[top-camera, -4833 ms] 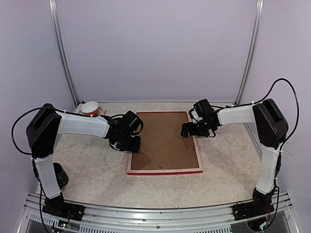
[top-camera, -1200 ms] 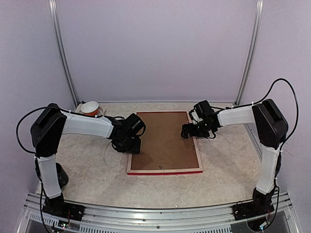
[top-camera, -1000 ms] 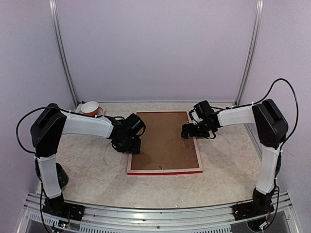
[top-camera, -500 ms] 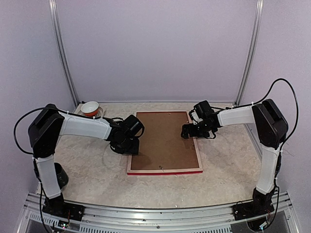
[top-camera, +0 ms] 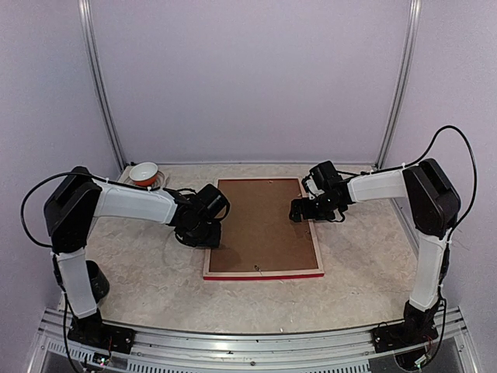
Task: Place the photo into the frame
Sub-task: Press the fastener onto the backboard.
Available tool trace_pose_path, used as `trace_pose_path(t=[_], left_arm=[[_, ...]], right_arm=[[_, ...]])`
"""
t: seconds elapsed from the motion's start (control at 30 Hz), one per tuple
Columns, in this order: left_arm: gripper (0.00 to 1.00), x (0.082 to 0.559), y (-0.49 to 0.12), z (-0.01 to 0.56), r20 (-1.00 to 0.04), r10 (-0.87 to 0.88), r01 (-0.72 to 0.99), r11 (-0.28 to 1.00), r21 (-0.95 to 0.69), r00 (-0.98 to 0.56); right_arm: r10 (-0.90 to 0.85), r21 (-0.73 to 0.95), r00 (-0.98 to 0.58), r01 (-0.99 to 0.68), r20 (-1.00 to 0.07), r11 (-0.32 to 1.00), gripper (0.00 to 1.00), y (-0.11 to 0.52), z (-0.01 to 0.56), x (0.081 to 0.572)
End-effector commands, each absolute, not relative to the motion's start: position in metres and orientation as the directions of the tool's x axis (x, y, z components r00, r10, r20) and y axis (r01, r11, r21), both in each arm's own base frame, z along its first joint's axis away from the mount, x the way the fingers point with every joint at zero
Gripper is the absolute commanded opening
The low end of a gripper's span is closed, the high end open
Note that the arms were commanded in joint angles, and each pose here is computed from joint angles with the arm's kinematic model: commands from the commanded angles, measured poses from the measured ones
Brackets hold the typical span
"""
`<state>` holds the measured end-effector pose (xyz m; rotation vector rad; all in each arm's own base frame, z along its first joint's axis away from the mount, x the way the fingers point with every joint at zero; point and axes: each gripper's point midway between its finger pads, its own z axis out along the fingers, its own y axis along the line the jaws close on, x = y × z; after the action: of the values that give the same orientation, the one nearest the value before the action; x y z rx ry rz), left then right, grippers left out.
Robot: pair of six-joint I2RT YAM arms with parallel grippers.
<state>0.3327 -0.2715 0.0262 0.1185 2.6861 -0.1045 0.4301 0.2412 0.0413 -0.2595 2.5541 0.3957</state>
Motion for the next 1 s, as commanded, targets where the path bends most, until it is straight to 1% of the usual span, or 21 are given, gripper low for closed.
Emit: trace_pose_path(t=[0.0, 0.43, 0.57, 0.67, 0.8, 0.97], left_arm=[[0.44, 0.319, -0.245, 0.013, -0.386, 0.078, 0.076, 0.997, 0.021, -0.919], [0.42, 0.319, -0.247, 0.009, -0.381, 0.061, 0.076, 0.997, -0.024, -0.923], [0.44, 0.322, -0.251, 0.017, -0.403, 0.057, 0.084, 0.995, -0.050, -0.914], [0.45, 0.328, -0.253, 0.034, -0.442, 0.048, 0.088, 0.994, -0.069, -0.896], [0.47, 0.335, -0.250, 0.055, -0.487, 0.048, 0.082, 0.995, -0.048, -0.872], [0.48, 0.336, -0.249, 0.057, -0.488, 0.055, 0.083, 0.996, -0.036, -0.871]], right_arm=[[-0.112, 0.215, -0.832, -0.267, -0.544, 0.939, 0.99, 0.241, 0.043, 0.431], [-0.113, 0.212, -0.833, -0.266, -0.542, 0.940, 0.99, 0.241, 0.042, 0.430], [-0.110, 0.213, -0.833, -0.264, -0.542, 0.941, 0.99, 0.240, 0.043, 0.430], [-0.110, 0.213, -0.832, -0.263, -0.544, 0.941, 0.99, 0.240, 0.044, 0.430], [-0.109, 0.214, -0.831, -0.264, -0.546, 0.940, 0.99, 0.241, 0.045, 0.430], [-0.107, 0.219, -0.830, -0.266, -0.547, 0.939, 0.99, 0.242, 0.046, 0.431]])
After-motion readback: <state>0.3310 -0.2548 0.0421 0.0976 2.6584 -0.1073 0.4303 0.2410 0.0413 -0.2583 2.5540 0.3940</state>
